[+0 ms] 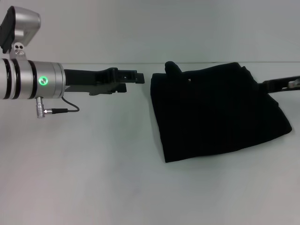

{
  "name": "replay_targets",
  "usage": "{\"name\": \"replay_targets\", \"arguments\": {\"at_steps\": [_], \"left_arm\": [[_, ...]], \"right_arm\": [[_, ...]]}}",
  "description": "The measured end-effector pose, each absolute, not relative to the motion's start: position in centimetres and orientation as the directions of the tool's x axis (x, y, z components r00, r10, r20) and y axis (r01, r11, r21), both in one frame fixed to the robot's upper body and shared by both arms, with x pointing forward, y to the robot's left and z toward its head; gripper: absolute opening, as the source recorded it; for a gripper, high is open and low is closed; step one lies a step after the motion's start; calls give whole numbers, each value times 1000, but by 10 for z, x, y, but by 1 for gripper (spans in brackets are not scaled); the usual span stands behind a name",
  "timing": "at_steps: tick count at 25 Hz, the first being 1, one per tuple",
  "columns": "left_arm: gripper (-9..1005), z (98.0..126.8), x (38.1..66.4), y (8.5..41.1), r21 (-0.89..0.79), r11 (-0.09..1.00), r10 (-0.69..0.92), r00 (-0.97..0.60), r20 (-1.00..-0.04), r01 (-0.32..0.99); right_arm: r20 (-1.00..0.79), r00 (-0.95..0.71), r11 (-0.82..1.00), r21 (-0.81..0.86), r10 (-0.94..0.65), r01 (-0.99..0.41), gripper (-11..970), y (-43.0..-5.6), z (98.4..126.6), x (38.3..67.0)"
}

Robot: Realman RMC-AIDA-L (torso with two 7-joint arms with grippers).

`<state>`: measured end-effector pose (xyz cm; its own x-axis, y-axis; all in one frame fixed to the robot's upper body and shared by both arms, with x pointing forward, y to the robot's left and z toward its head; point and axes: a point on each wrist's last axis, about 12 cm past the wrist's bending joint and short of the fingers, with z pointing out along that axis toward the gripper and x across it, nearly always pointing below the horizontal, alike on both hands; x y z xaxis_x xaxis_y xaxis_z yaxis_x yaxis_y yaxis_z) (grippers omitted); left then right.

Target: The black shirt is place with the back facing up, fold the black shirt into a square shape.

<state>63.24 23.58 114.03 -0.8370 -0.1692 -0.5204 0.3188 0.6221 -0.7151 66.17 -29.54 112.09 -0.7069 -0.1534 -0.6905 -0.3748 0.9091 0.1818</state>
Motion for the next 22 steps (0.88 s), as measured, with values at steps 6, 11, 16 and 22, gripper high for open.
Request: {"name": "replay_targets", "arguments": {"at_steps": [6,11,16,22], "left_arm": [[757,1139,632,233,-723,614,-176,-839,-514,315],[757,1138,631,231,-726,610,-175,-840,-513,316],[757,1138,631,229,-728,609,-180,-839,-513,315],[756,1136,631,228,-729,610,-187,-837,-513,310]], "right_arm": [[-697,-711,905,239,-92,-352,461,-289,1115,662],[-679,-733,901,302,-26,-312,465,-297,1116,660],[-660,-751,914,305,-1,-268,616,-299,1106,660],[-649,-760,927,278,-12,-252,716,-289,1092,659]]}}
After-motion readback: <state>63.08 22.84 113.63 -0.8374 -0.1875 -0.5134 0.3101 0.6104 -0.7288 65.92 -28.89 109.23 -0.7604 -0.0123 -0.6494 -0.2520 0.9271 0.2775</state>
